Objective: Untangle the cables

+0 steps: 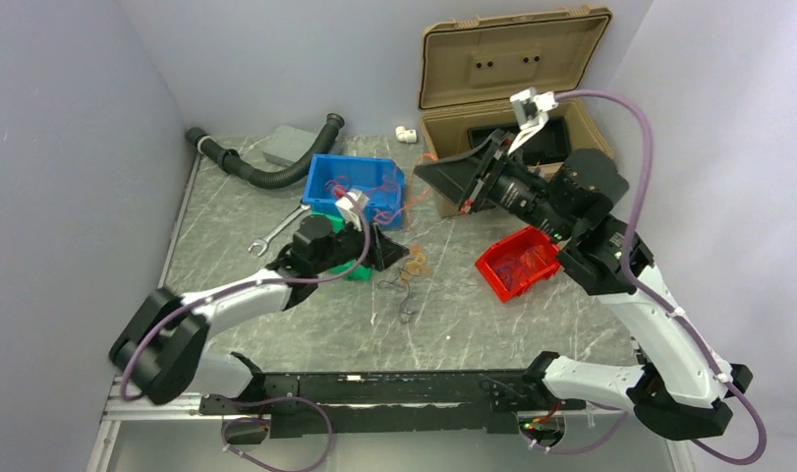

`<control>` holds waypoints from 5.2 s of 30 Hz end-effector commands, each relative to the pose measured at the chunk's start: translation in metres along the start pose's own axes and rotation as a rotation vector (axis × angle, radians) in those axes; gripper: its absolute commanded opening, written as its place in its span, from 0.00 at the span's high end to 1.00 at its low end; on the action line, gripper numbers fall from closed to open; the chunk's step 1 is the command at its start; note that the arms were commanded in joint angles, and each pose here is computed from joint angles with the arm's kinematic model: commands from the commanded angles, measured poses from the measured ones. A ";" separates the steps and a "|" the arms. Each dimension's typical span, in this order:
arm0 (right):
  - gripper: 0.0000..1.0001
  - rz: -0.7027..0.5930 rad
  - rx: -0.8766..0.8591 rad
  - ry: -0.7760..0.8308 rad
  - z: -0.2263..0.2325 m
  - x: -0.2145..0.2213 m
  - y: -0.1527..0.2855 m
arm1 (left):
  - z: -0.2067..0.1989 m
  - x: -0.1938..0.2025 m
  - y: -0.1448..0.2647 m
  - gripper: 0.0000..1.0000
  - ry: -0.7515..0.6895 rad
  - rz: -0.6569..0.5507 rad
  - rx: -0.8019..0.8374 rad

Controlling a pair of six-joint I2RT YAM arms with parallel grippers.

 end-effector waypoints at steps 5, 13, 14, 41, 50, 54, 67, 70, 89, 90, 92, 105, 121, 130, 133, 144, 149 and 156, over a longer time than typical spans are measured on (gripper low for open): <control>1.00 -0.320 0.091 0.142 0.036 -0.087 0.037 | -0.009 0.077 -0.040 0.40 0.095 0.151 0.108; 1.00 -0.411 0.218 0.180 0.027 -0.101 0.044 | -0.024 0.117 -0.009 0.40 0.087 0.175 0.111; 1.00 -0.416 0.222 0.181 0.027 -0.102 0.044 | -0.026 0.117 -0.007 0.41 0.076 0.178 0.102; 1.00 -0.399 0.103 0.060 0.038 -0.094 0.042 | -0.063 -0.014 -0.004 0.02 -0.618 -0.193 -0.105; 1.00 -0.394 0.079 0.038 0.041 -0.091 0.046 | -0.082 -0.019 -0.046 0.33 -0.493 -0.124 0.089; 1.00 -0.410 0.094 0.044 0.041 -0.093 0.053 | -0.078 0.000 -0.053 0.93 -0.431 -0.041 0.121; 1.00 -0.450 0.145 0.041 0.036 -0.092 0.067 | -0.059 0.065 -0.008 0.90 -0.271 -0.027 0.213; 1.00 -0.450 0.142 0.036 0.035 -0.091 0.066 | -0.063 0.058 -0.004 0.59 -0.302 -0.045 0.216; 1.00 -0.446 0.114 0.016 0.036 -0.090 0.057 | -0.084 0.004 -0.027 0.25 -0.452 -0.190 0.182; 1.00 -0.447 0.114 0.015 0.036 -0.090 0.057 | -0.085 0.001 -0.021 0.25 -0.470 -0.197 0.177; 1.00 -0.452 0.115 0.018 0.036 -0.091 0.059 | -0.086 -0.004 -0.009 0.25 -0.489 -0.215 0.167; 1.00 -0.433 0.075 0.003 0.040 -0.089 0.054 | -0.069 -0.040 0.010 0.21 -0.451 -0.219 0.042; 1.00 -0.427 0.080 -0.005 0.039 -0.088 0.054 | -0.073 -0.029 -0.088 0.19 -0.316 0.125 0.355; 1.00 -0.422 0.093 -0.008 0.036 -0.085 0.050 | -0.077 -0.007 -0.102 0.66 -0.173 0.158 0.513; 1.00 -0.436 0.121 0.019 0.035 -0.090 0.053 | -0.066 0.007 -0.096 1.00 -0.113 0.123 0.519; 1.00 -0.606 0.351 0.168 0.026 -0.121 0.089 | 0.003 0.089 -0.025 1.00 -0.005 0.190 0.251; 1.00 -0.618 0.421 0.197 0.017 -0.121 0.089 | 0.019 0.102 0.010 1.00 0.007 0.195 0.012; 1.00 -0.551 0.506 0.241 -0.003 -0.111 0.060 | 0.027 0.116 0.053 1.00 0.037 0.184 -0.155</control>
Point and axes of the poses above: each gripper's point midway between its finger pads, its own y axis back along the fingers, its own z axis along the line the jaws close on, x = y × z, the point moved 8 cm from there along y, back along the fingers, and after that the axes turned 1 degree about -y, right-handed, at the moved point
